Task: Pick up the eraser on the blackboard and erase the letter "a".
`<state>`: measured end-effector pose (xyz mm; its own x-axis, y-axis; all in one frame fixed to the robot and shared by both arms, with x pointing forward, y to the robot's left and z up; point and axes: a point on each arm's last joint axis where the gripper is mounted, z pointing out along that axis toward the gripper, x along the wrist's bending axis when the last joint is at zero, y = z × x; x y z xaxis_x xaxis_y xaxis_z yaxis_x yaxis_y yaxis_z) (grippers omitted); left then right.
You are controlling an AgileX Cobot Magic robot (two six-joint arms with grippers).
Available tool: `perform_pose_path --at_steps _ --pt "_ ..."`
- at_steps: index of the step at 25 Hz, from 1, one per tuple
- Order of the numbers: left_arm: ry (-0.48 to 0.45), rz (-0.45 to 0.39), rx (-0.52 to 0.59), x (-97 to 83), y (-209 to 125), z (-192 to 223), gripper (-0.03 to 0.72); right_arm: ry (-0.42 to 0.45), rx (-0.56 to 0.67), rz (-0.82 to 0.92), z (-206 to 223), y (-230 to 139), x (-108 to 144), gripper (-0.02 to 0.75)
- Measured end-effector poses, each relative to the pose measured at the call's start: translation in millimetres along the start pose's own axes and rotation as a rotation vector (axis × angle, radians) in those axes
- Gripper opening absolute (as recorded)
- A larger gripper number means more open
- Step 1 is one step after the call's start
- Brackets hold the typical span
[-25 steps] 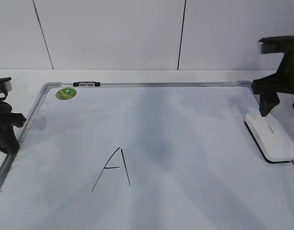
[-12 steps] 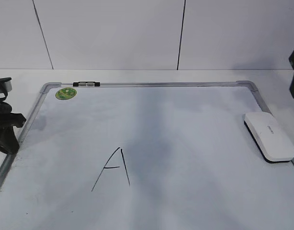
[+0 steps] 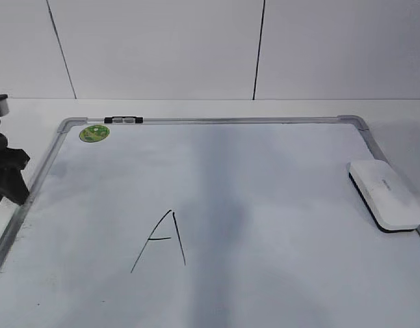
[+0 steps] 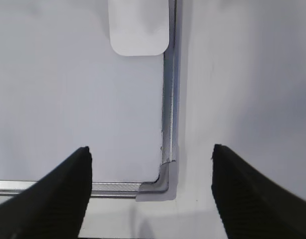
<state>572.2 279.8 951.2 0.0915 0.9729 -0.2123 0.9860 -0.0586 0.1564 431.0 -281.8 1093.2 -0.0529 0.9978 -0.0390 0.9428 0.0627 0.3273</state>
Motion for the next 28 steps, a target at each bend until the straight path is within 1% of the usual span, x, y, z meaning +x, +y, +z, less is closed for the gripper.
perform_pose_path --at_steps 4,8,10,13,17,23,26,28 --pt "-0.008 0.022 -0.033 -8.1 -6.5 -29.5 0.359 0.004 -0.046 0.002 -10.9 -25.8 -1.6 0.594" --pt "-0.028 0.048 -0.027 -18.5 -22.3 -63.4 0.359 0.005 -0.073 0.004 -13.9 -51.8 -2.9 0.593" --pt "-0.040 0.061 -0.010 -23.3 -31.7 -77.8 0.360 0.005 -0.070 0.004 -10.7 -64.7 -3.3 0.593" --pt "-0.048 0.082 -0.012 -30.4 -46.6 -101.9 0.361 0.005 -0.072 0.004 -6.7 -81.4 -3.9 0.593" --pt "-0.045 0.089 -0.071 -39.0 -66.0 -133.9 0.361 0.007 -0.102 0.006 -7.9 -96.2 -4.6 0.593" --pt "-0.007 0.110 -0.211 -47.8 -96.5 -174.9 0.361 0.008 -0.131 0.007 -7.0 -109.3 -5.1 0.593" --pt "0.006 0.116 -0.272 -51.4 -117.2 -188.7 0.361 0.008 -0.142 0.008 -7.1 -113.5 -5.3 0.593" --pt "0.009 0.114 -0.294 -52.7 -133.3 -191.3 0.361 0.009 -0.152 0.008 -8.4 -114.8 -5.5 0.593"
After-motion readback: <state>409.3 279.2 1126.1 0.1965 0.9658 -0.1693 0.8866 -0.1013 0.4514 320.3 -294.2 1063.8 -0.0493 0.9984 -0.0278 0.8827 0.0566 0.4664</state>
